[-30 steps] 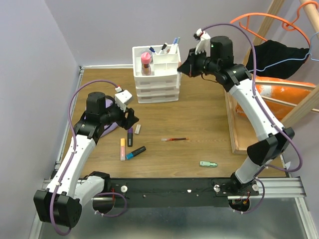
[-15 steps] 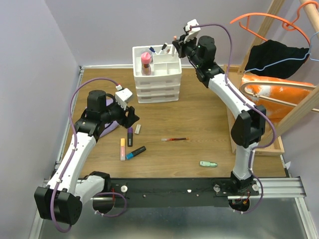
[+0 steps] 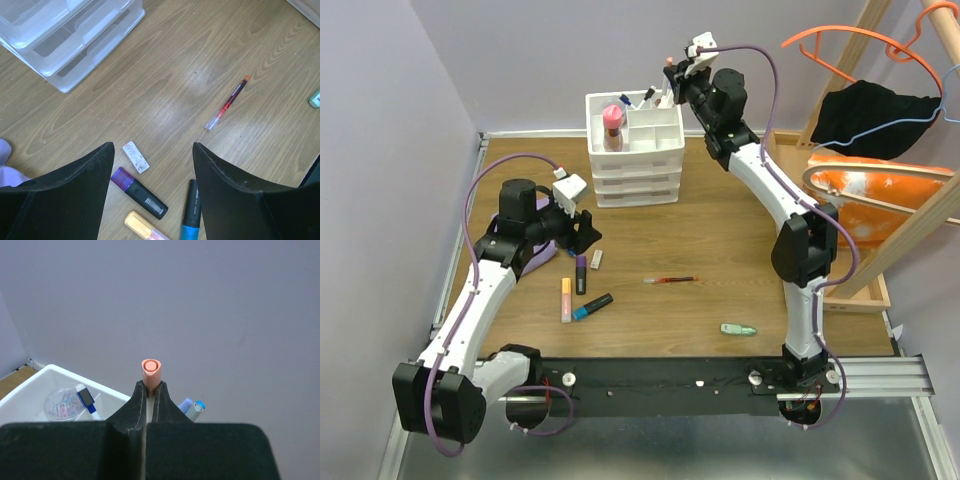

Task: Sort the stationery into containers
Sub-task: Pick up the pen from the center of the board, then place the pen in the storage box.

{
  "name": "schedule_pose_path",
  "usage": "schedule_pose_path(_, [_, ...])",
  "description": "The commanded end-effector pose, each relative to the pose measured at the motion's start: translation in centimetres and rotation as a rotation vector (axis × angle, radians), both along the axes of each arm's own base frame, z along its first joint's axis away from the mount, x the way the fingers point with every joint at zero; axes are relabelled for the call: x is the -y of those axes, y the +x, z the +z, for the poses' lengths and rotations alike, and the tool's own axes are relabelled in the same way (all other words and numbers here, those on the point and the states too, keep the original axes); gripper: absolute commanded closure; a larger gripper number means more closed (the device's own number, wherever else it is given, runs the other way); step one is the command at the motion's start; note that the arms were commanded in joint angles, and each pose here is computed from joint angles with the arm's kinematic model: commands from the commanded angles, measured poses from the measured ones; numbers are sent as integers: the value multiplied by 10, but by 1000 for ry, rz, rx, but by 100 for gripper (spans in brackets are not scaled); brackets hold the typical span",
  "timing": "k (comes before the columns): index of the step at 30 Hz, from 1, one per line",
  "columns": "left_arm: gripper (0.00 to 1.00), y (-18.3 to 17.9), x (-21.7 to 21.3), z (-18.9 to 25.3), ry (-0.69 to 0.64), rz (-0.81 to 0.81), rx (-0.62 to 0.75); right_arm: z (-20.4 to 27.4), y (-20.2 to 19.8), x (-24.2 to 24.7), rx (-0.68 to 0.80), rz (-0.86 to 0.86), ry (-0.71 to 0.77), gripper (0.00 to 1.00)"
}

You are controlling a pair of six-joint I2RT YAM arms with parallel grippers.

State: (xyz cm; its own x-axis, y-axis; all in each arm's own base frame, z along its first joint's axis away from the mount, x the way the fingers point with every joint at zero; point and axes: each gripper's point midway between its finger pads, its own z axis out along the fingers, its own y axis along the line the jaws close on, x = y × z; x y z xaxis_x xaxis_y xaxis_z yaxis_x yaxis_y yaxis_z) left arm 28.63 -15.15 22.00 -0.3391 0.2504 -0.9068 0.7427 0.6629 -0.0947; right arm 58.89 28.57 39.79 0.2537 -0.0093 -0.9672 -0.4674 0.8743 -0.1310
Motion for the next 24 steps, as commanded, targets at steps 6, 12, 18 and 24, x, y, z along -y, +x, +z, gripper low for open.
schedule_pose_path(6, [27, 7, 4, 3, -29, -6, 7, -62, 6, -5, -143, -13, -62, 99])
schedule_pose_path(12, [27, 7, 5, 4, -35, -6, 7, -84, 0, -6, -214, -16, -94, 99])
schedule_pose_path(18, [27, 1, 6, 5, -37, -27, 15, -79, -10, -8, -234, -15, -83, 88])
schedule_pose_path(24, [25, -19, 17, 5, 36, -157, 75, -44, -37, 0, -239, -18, -46, 59])
